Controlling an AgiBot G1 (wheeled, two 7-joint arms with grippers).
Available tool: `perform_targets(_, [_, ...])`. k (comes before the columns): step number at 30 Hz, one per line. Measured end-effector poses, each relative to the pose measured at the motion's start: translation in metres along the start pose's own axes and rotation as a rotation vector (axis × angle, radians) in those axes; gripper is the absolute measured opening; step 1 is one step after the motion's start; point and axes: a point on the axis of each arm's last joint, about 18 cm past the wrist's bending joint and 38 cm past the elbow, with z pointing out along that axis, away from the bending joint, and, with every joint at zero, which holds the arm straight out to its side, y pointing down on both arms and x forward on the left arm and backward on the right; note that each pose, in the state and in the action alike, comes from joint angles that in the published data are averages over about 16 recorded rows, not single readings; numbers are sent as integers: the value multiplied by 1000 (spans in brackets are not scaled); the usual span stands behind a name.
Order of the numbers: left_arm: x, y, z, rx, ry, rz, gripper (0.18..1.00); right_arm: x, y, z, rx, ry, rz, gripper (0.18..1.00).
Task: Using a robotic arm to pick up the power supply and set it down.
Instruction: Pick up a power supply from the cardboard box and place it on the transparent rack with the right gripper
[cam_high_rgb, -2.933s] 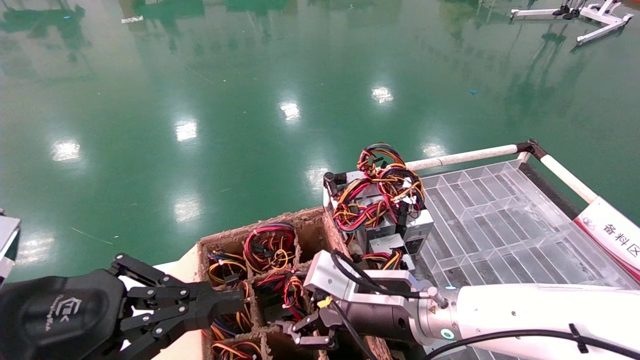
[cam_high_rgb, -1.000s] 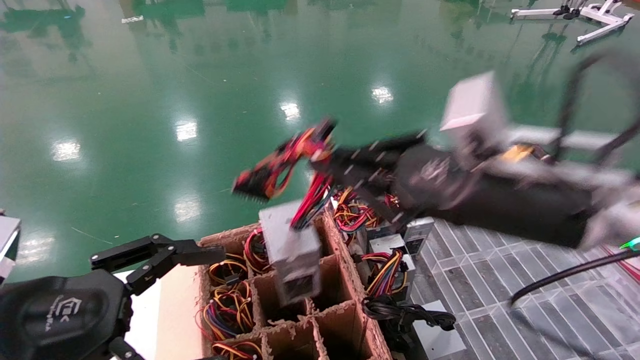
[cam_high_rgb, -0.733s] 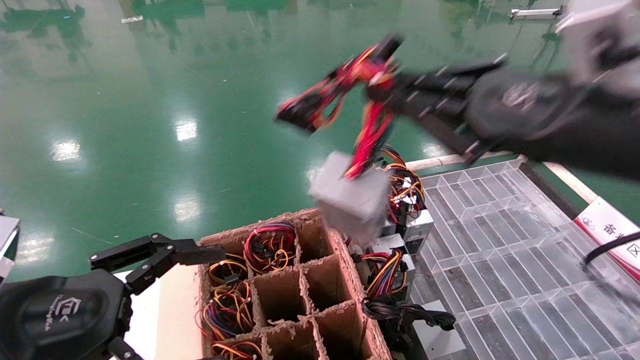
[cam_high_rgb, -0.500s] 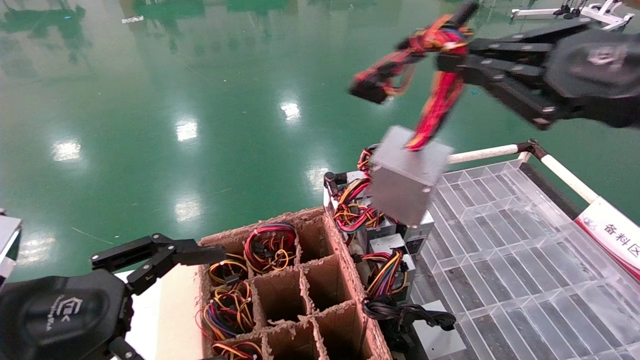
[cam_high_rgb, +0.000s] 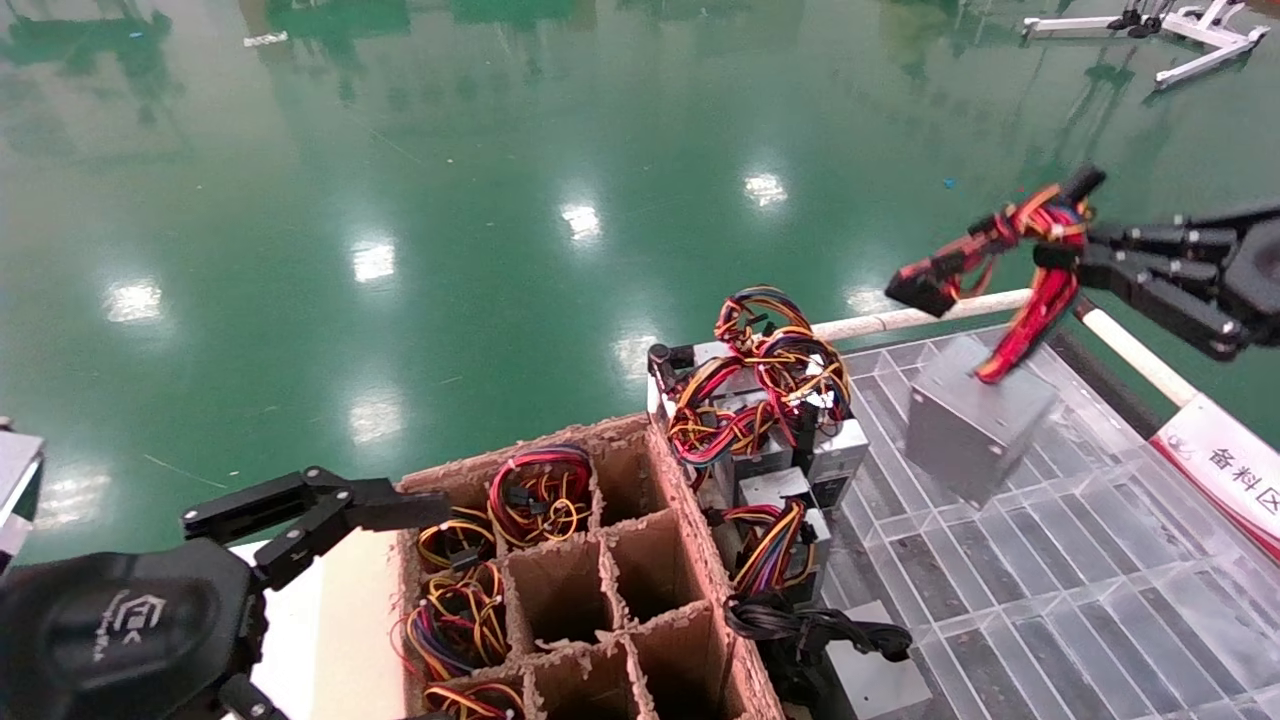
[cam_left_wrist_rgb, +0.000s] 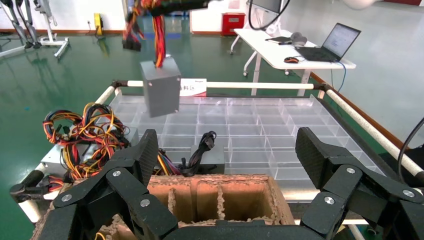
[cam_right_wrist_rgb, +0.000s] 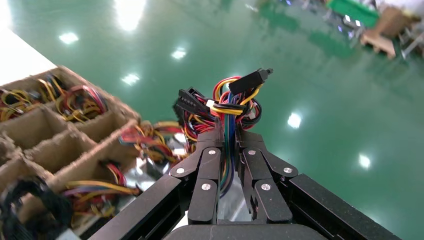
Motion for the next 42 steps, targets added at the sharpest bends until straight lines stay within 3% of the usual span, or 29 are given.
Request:
perform_targets(14, [0, 0, 0, 0, 0, 0, 1000, -16, 72, 21, -71, -23, 159, 207])
perform_targets(29, [0, 0, 0, 0, 0, 0, 1000, -40, 91, 65, -31, -94, 285, 207])
perform_targets(42, [0, 0, 0, 0, 0, 0, 1000, -51, 116, 65, 7, -79, 400, 207])
